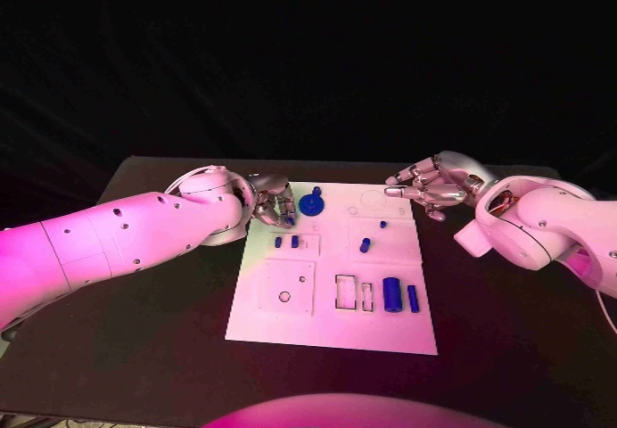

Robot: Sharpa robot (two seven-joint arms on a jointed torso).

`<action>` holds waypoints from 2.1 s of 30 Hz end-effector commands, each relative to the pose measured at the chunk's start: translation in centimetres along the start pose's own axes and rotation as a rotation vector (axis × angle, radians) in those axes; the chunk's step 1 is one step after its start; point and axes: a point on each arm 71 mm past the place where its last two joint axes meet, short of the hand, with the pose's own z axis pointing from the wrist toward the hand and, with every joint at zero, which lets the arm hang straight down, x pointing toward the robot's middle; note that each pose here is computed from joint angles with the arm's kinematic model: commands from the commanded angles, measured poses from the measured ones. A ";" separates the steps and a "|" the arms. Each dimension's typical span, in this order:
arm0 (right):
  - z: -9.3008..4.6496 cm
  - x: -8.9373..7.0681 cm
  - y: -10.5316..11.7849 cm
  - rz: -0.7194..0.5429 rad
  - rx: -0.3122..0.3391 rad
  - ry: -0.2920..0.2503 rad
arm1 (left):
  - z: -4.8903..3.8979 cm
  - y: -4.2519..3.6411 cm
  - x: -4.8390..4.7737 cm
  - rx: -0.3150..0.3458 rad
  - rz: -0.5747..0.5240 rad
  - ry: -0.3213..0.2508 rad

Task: Assemble the parts on the task board

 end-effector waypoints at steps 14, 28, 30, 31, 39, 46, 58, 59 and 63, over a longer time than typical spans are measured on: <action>0.0 0.2 0.0 -0.004 -0.004 0.022 | 0.14 -0.14 0.37 0.001 0.006 0.032; 0.0 0.1 0.0 -0.004 -0.004 0.009 | 0.21 0.08 0.37 -0.013 0.010 0.036; -0.1 0.1 0.0 -0.004 -0.005 0.006 | 0.22 0.07 0.36 -0.011 0.009 0.034; -0.1 0.0 0.0 -0.004 -0.005 0.005 | 0.23 0.06 0.35 -0.010 0.009 0.033; -0.1 0.0 -0.1 -0.003 -0.003 -0.001 | 0.22 0.13 0.34 -0.012 0.009 0.033; -0.1 -0.1 -0.3 -0.058 0.014 0.006 | 0.06 0.69 0.19 -0.029 0.007 0.024; 0.3 -0.6 -0.4 -0.370 -0.016 -0.018 | -1.57 3.24 -1.07 -0.046 -0.122 -0.013; 0.3 -0.5 -0.3 -0.417 -0.025 -0.020 | -1.75 3.50 -1.34 -0.045 -0.151 -0.026; 0.5 -0.2 0.2 -0.577 -0.055 -0.031 | -2.40 4.44 -2.41 -0.030 -0.299 -0.102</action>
